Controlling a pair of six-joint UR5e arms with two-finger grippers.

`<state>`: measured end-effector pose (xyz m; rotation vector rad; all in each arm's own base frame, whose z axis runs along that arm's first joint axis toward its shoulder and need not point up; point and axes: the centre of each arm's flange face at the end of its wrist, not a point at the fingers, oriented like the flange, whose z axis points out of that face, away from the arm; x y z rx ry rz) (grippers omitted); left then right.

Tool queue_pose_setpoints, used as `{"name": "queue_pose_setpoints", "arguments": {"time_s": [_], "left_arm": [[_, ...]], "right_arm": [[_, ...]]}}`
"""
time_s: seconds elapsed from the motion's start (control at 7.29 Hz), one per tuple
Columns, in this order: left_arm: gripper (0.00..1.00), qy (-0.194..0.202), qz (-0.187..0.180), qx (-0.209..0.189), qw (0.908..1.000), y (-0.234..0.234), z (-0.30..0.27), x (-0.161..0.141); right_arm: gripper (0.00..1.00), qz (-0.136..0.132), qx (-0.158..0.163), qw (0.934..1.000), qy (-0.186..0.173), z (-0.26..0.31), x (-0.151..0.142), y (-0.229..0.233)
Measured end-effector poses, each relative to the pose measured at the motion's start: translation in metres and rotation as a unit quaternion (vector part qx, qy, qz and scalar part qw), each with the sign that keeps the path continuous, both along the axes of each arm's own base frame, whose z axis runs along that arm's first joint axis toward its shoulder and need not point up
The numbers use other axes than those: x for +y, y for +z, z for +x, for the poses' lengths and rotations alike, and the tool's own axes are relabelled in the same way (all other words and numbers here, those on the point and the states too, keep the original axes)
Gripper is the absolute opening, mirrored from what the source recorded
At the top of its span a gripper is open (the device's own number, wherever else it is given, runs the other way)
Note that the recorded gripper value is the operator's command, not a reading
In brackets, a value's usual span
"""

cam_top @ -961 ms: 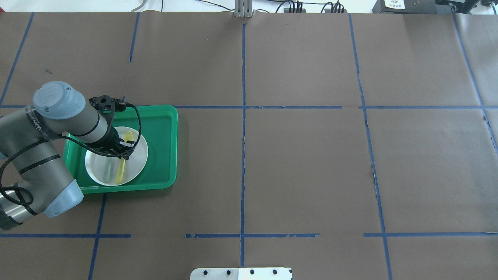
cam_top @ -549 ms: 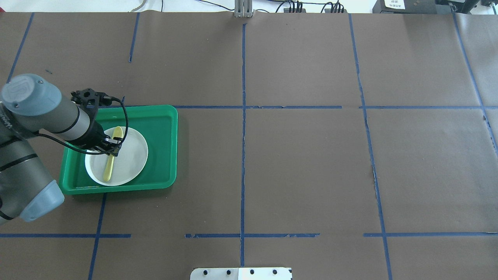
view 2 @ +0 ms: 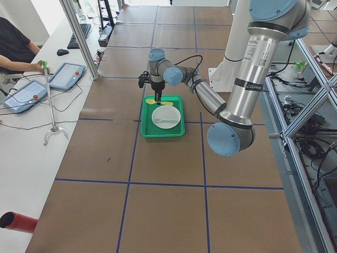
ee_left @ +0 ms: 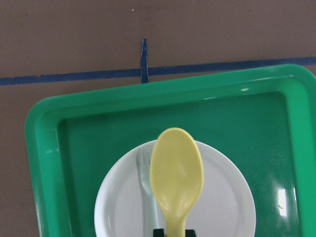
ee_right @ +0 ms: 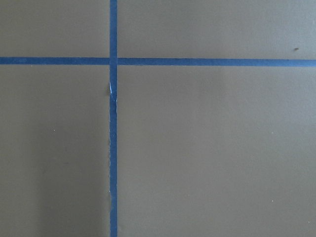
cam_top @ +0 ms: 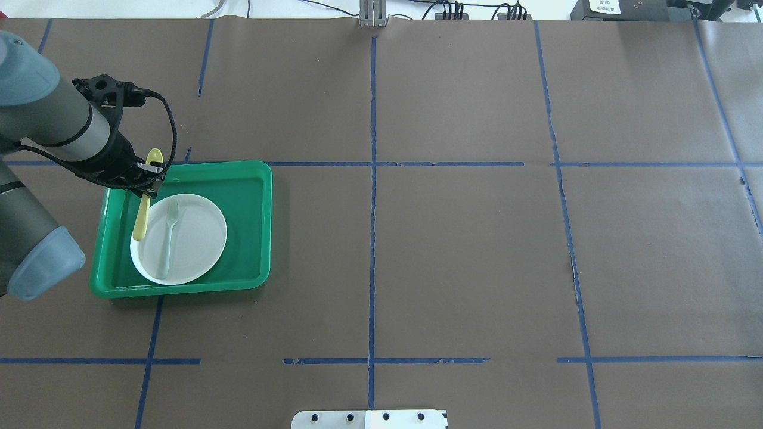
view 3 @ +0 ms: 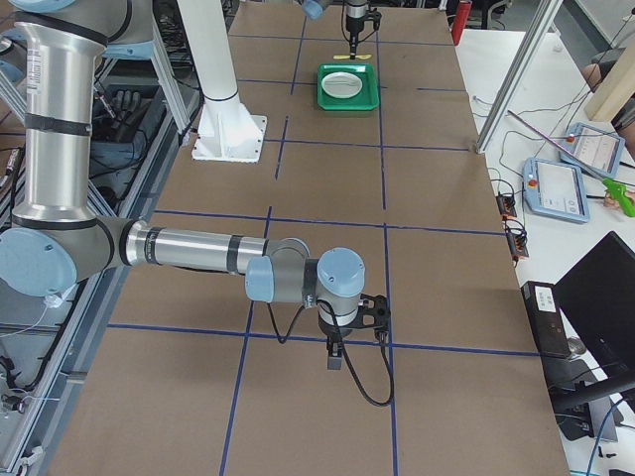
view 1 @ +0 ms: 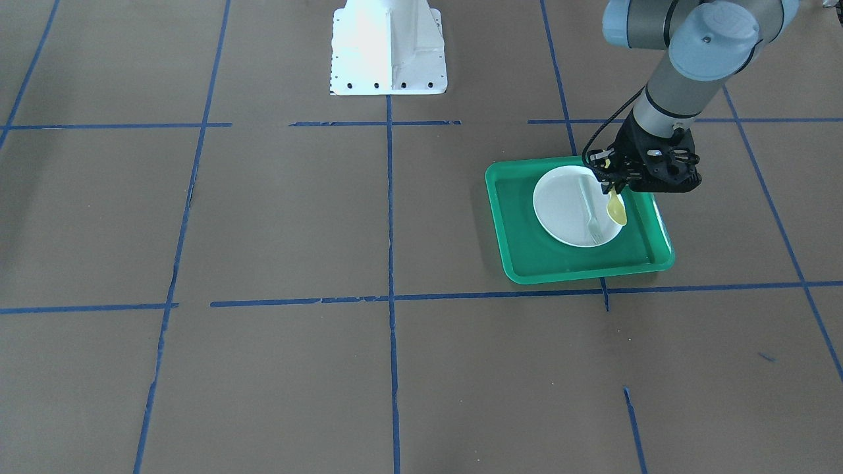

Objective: Place spoon
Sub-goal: 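Lift the yellow spoon off the plate with the left gripper, then carry the spoon to the tray beside the plate with the left gripper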

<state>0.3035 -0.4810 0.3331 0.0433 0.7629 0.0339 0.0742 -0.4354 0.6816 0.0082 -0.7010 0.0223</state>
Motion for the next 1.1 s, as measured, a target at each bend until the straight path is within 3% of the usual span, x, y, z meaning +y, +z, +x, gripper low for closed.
{"name": "queue_pose_setpoints", "arguments": {"time_s": [0.27, 0.55, 1.1], "left_arm": [[0.00, -0.003, -0.030, 0.021, 0.9993, -0.024, 0.032, -0.013], [0.00, -0.010, -0.061, 0.043, 0.9972, -0.038, 0.075, -0.005], [0.00, 0.002, -0.078, 0.049, 0.9957, -0.001, 0.141, 0.007]], "right_arm": [[1.00, 0.000, 0.000, 1.0000, 0.000, 0.000, 0.000, 0.000], [1.00, 0.000, 0.000, 1.0000, 0.000, 0.000, 0.000, 0.000], [1.00, 0.000, 0.000, 1.0000, 0.000, 0.000, 0.000, 0.000]]}}
